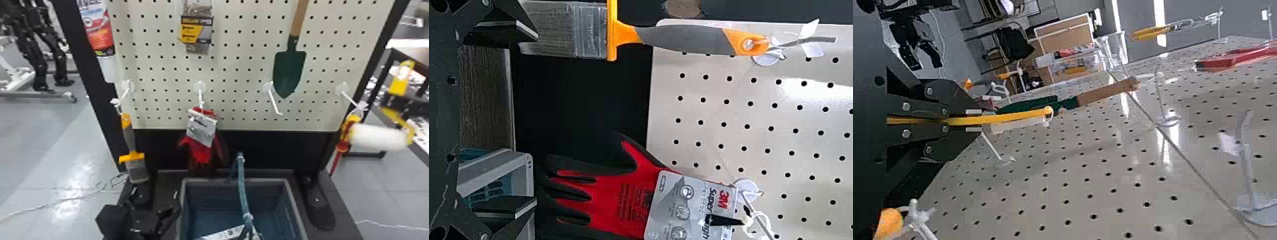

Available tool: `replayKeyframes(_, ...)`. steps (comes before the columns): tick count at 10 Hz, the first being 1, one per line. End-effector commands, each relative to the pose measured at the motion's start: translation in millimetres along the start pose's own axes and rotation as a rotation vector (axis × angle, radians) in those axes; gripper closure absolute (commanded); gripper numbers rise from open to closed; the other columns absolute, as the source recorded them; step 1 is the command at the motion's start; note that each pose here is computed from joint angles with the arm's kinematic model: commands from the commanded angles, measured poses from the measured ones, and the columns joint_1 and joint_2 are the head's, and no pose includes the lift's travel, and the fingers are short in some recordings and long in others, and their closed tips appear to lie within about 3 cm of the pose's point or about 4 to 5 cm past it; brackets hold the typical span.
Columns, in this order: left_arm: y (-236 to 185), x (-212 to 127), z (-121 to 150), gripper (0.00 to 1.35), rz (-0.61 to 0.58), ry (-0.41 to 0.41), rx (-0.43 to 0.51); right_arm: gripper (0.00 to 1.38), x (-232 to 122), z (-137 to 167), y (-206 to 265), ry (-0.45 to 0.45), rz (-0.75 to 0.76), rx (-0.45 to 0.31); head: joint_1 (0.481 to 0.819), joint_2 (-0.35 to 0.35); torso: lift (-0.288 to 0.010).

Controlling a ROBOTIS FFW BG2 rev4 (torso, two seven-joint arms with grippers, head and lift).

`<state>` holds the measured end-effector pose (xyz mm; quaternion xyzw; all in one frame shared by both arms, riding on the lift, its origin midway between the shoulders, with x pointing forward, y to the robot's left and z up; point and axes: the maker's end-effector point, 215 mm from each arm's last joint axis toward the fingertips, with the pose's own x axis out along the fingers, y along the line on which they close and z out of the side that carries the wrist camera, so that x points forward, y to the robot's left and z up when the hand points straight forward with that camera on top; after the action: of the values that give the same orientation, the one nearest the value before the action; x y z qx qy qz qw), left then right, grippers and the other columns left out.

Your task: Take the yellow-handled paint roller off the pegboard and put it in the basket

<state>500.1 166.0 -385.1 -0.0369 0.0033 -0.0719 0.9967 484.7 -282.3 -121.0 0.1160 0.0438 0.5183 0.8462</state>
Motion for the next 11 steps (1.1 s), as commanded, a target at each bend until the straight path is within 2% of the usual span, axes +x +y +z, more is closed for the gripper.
replayKeyframes(1,-1,1,1,0.15,0.000,-0.001,-0.002,1.29,8,-32,0,0.010,-0.016,0.029,0.549,0.000,-0.100)
replayKeyframes(3,0,0,0,0.15,0.001,0.000,-0.001,1.29,13,-78,-1,0.036,-0.042,0.067,0.549,0.000,-0.100)
replayKeyframes(5,-2,1,0,0.15,-0.002,0.000,0.000,1.29,15,-109,-7,0.074,-0.054,0.096,0.549,0.000,-0.100)
replayKeyframes(8,-1,1,0,0.15,0.000,0.000,-0.001,1.29,64,-177,20,0.100,0.057,0.218,0.549,0.000,-0.100)
replayKeyframes(11,-1,1,0,0.15,0.000,-0.003,-0.003,1.29,108,-227,51,0.134,0.170,0.305,0.549,0.000,-0.100)
